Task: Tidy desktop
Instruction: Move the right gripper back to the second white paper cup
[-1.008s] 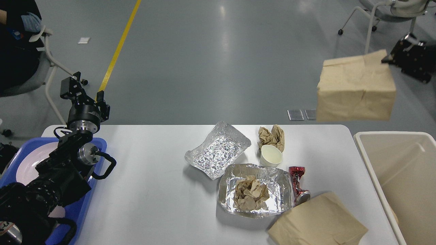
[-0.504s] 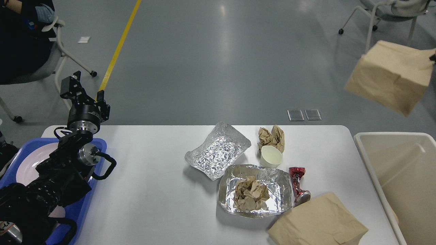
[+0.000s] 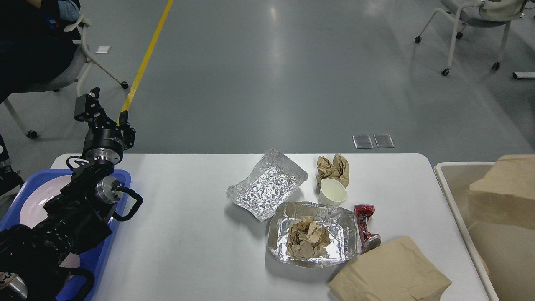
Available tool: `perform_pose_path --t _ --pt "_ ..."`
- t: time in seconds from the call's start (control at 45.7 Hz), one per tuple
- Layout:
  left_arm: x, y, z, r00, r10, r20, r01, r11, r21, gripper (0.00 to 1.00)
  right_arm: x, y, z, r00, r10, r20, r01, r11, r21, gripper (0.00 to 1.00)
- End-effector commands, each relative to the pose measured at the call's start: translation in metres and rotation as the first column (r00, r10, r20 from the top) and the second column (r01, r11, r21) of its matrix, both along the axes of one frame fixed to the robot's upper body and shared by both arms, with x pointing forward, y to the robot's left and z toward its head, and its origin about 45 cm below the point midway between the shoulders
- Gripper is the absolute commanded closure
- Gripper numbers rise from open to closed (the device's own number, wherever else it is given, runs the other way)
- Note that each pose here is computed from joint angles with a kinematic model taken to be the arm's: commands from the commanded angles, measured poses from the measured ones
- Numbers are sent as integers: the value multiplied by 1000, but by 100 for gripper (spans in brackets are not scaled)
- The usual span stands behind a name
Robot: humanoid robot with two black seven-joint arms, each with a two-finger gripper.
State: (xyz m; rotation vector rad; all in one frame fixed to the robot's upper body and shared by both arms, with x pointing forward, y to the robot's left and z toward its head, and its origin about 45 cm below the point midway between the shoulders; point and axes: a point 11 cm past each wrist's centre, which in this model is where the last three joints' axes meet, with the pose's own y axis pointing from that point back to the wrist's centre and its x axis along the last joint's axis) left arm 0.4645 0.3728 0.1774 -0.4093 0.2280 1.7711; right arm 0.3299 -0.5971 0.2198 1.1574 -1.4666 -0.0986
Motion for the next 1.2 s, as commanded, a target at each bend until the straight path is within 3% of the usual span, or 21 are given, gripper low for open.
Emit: perform_pose_path --t 0.0,0.022,0.044,0.066,0.35,0.526,0.635,0.789,0.898,1.051,1.183 --pt "0 0 0 1000 -1 1 1 1000 1 4 -17 -5 -25 998 -13 -57 12 1000 -22 50" --pt "0 0 0 1000 0 -1 0 1000 0 4 -15 -6 -25 999 -12 -53 10 999 -33 27" --pt "0 0 0 1000 0 -1 0 1000 1 4 -11 -6 -24 999 -10 -45 8 999 -44 10" --pt "0 0 0 1000 -1 1 1 1000 1 4 -6 -5 -24 999 -6 -35 4 999 -54 1" --pt "0 0 0 1000 0 1 0 1000 0 4 19 29 -39 997 68 -40 -70 997 -38 0" --pt "0 0 0 1000 -1 1 1 1000 1 4 99 112 -3 967 247 64 -247 969 -9 0" --pt "0 0 0 1000 -1 1 1 1000 1 4 131 172 7 921 385 57 -384 923 -24 0" --pt "0 0 0 1000 0 1 0 1000 0 4 155 271 19 770 630 -102 -637 768 -62 0" --pt "0 0 0 1000 0 1 0 1000 0 4 147 329 41 620 750 -231 -751 652 105 0" --pt "0 0 0 1000 0 1 0 1000 0 4 117 376 65 401 857 -323 -749 510 423 0" --pt "0 0 0 1000 0 1 0 1000 0 4 91 398 91 265 898 -351 -721 426 547 0"
